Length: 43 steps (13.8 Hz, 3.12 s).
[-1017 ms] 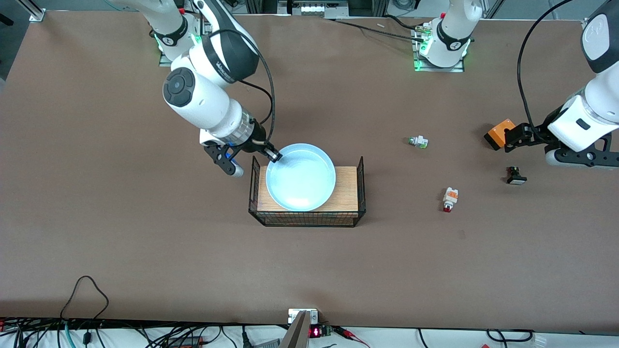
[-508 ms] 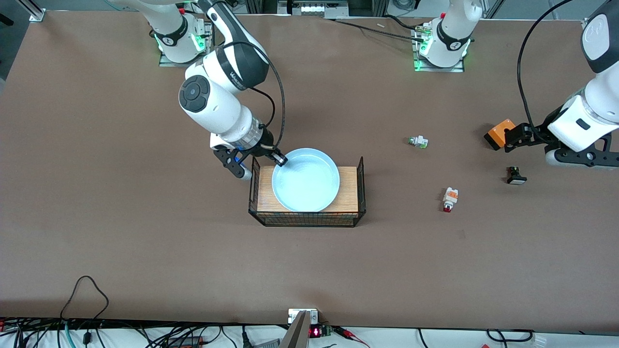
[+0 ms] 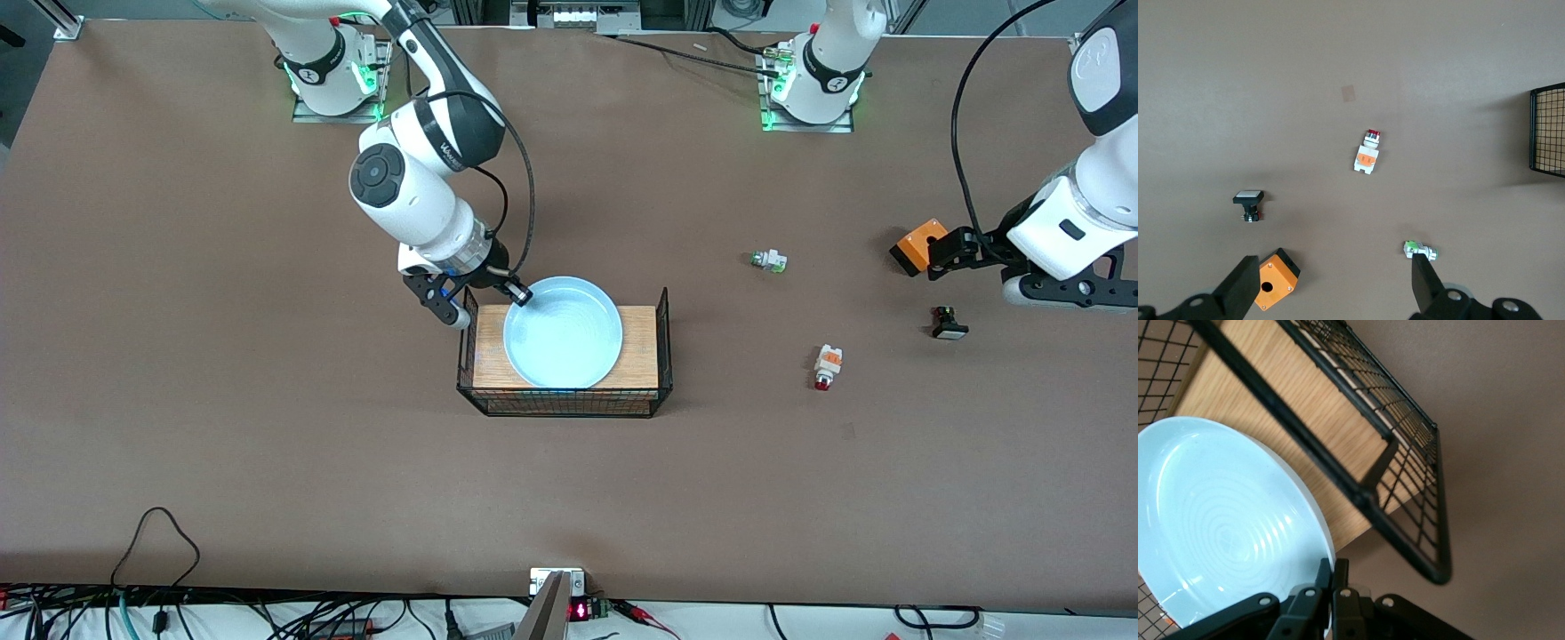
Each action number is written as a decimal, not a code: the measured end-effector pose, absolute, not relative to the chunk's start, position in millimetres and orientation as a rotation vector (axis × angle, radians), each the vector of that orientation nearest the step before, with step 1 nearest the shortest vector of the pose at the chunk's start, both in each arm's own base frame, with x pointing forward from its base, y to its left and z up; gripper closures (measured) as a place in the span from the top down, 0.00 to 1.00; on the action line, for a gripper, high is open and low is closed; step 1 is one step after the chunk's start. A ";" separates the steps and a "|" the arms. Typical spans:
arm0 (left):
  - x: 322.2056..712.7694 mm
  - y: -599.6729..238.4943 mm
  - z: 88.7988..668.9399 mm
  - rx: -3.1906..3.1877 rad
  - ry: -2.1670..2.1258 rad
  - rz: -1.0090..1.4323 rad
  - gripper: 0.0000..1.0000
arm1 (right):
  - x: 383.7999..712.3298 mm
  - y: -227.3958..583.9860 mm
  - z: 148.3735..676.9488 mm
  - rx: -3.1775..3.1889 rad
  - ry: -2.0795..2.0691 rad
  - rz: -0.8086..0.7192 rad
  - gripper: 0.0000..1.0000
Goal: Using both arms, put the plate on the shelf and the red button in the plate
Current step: 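Carry the plate over the wire basket and lower it inside, then release the plate and withdraw the right gripper while the left gripper reaches the button, then grasp the red-topped white button with the left gripper and lift it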
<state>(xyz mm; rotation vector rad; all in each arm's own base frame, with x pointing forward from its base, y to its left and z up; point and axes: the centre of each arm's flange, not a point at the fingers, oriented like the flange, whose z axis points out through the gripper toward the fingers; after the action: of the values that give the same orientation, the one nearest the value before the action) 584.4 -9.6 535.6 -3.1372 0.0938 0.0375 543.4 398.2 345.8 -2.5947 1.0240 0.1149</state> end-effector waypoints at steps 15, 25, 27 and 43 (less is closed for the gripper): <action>648.5 -23.3 334.0 -3.109 0.380 0.062 1.00 | 590.0 211.2 502.2 -2.828 0.641 0.078 1.00; 600.8 -48.0 177.7 -3.071 0.546 -0.126 0.95 | 602.7 -13.8 508.6 -3.096 0.061 0.164 1.00; 600.5 -47.8 176.1 -3.071 0.546 -0.123 0.86 | 592.9 -14.2 540.3 -3.091 0.047 0.214 1.00; 658.7 -122.9 393.9 -3.325 0.423 0.241 0.41 | 553.7 -13.8 569.7 -3.142 0.019 0.158 1.00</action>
<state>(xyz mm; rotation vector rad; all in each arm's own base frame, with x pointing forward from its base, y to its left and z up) 658.7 -122.9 393.9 -3.3255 0.4226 0.2415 553.7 -13.8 569.7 -3.1422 0.0185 0.1581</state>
